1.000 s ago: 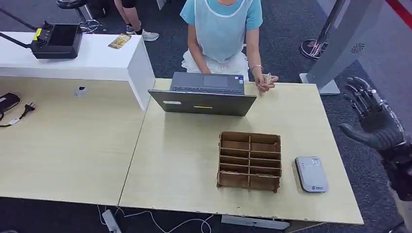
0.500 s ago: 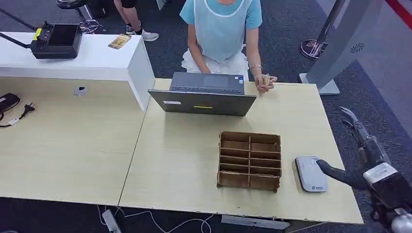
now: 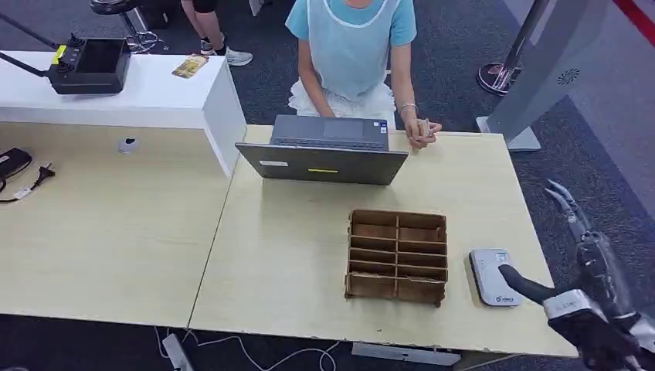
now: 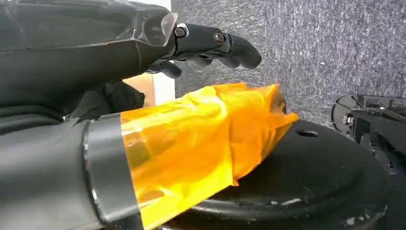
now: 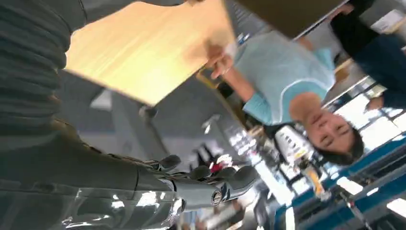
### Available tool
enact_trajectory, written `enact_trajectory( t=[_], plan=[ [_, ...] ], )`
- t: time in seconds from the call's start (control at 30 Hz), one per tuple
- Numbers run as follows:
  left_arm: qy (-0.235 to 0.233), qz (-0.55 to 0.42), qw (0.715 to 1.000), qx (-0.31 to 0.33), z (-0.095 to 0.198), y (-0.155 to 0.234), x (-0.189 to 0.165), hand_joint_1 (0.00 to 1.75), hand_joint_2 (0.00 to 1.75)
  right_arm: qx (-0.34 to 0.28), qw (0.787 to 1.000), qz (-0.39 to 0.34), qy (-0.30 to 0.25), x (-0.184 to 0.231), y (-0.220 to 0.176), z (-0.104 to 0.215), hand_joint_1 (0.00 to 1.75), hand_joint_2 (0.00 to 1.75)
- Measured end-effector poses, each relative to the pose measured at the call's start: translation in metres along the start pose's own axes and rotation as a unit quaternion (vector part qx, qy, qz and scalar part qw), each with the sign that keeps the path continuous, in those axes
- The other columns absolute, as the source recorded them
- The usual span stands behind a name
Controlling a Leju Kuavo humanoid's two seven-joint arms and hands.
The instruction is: Pass the card to the sensor for recognition and then transmit it.
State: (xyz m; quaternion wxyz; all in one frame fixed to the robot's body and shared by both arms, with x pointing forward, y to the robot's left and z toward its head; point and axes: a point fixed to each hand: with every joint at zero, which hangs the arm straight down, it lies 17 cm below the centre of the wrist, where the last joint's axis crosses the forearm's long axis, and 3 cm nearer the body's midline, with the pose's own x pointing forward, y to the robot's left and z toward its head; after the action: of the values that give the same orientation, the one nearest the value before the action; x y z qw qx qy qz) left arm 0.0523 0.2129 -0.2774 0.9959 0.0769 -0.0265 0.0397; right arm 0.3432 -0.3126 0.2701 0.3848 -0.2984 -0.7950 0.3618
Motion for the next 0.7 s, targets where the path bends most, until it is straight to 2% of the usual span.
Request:
enact_trajectory(
  t=[0.13, 0.23, 0.5, 0.7],
  plan=[
    [0.001, -0.004, 1.000, -0.001, 0.000, 0.000, 0.000, 0.00, 0.00, -0.027, 0.993, 0.117, 0.016, 0.002, -0.003, 0.003, 0.00, 1.75],
    [0.001, -0.007, 1.000, -0.002, 0.000, -0.001, 0.000, 0.00, 0.00, -0.035, 0.986, 0.162, 0.019, 0.009, 0.002, 0.004, 0.00, 1.75],
    [0.000, -0.009, 1.000, -0.001, 0.000, 0.000, 0.000, 0.00, 0.00, -0.020, 0.987, 0.155, 0.027, 0.020, 0.024, 0.004, 0.00, 1.75],
    [0.003, -0.011, 1.000, -0.001, 0.000, 0.000, 0.000, 0.00, 0.00, 0.031, 0.979, 0.195, 0.038, 0.015, 0.045, 0.004, 0.00, 1.75]
  ],
)
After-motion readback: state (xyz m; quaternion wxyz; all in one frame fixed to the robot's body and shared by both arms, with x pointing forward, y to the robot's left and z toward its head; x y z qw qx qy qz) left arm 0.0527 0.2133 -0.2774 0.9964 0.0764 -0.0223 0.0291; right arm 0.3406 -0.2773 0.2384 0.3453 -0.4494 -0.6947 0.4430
